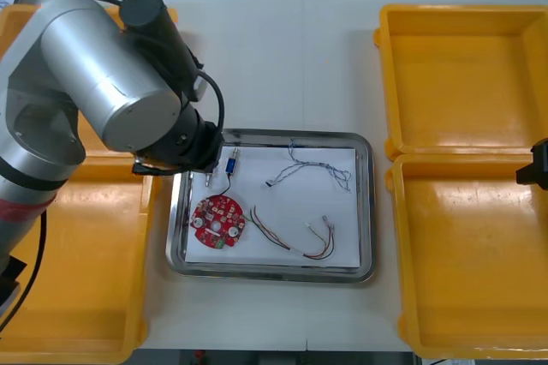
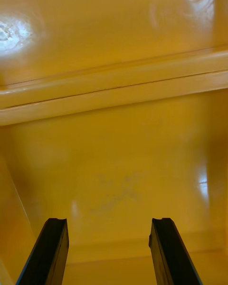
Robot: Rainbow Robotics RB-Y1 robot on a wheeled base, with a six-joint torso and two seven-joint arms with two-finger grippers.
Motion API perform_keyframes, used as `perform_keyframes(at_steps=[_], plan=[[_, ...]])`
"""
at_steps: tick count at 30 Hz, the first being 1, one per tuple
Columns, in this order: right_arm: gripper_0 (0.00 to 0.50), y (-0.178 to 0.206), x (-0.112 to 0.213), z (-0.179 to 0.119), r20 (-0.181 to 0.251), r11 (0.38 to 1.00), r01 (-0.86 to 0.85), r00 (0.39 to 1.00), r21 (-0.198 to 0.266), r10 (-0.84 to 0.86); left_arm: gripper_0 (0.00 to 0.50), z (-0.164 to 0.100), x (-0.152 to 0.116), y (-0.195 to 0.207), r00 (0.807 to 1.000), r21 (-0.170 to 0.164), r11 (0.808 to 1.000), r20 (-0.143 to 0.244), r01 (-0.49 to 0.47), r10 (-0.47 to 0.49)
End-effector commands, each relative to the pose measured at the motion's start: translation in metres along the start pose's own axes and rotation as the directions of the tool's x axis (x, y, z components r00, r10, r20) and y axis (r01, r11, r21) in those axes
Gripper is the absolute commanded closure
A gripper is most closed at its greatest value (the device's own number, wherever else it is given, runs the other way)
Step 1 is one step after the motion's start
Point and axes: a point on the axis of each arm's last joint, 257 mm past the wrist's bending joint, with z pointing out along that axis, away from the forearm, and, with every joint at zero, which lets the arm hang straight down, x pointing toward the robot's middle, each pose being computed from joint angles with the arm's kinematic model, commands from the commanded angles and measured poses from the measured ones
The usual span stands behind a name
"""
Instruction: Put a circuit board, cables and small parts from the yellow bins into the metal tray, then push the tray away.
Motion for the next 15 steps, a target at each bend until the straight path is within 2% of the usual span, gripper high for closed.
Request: perform_keyframes(at_steps=[1, 5, 7, 11, 15], plan=[[0.000, 0.010, 0.000, -0.008, 0.015, 0.999, 0.043, 0.999, 0.001, -0.043, 0.000, -0.033, -0.025, 0.039, 0.996, -0.063, 0.998, 0.085, 0.009, -0.004], [0.000, 0.021, 0.002, -0.008, 0.016, 0.996, 0.090, 0.996, -0.006, -0.090, 0.000, -0.043, -0.026, 0.061, 0.996, -0.082, 0.997, 0.085, 0.012, -0.005], [0.000, 0.028, 0.003, -0.007, 0.016, 0.993, 0.115, 0.993, -0.009, -0.115, 0.000, -0.049, -0.027, 0.069, 0.996, -0.081, 0.997, 0.083, 0.017, -0.011], [0.000, 0.042, 0.006, -0.005, 0.018, 0.983, 0.183, 0.983, 0.002, -0.183, 0.000, -0.059, -0.029, 0.088, 0.996, -0.093, 0.995, 0.084, 0.036, -0.028], [0.000, 0.055, 0.014, 0.001, 0.007, 0.969, 0.247, 0.969, 0.005, -0.247, 0.000, -0.068, -0.029, 0.112, 0.994, -0.123, 0.990, 0.090, 0.067, -0.056]])
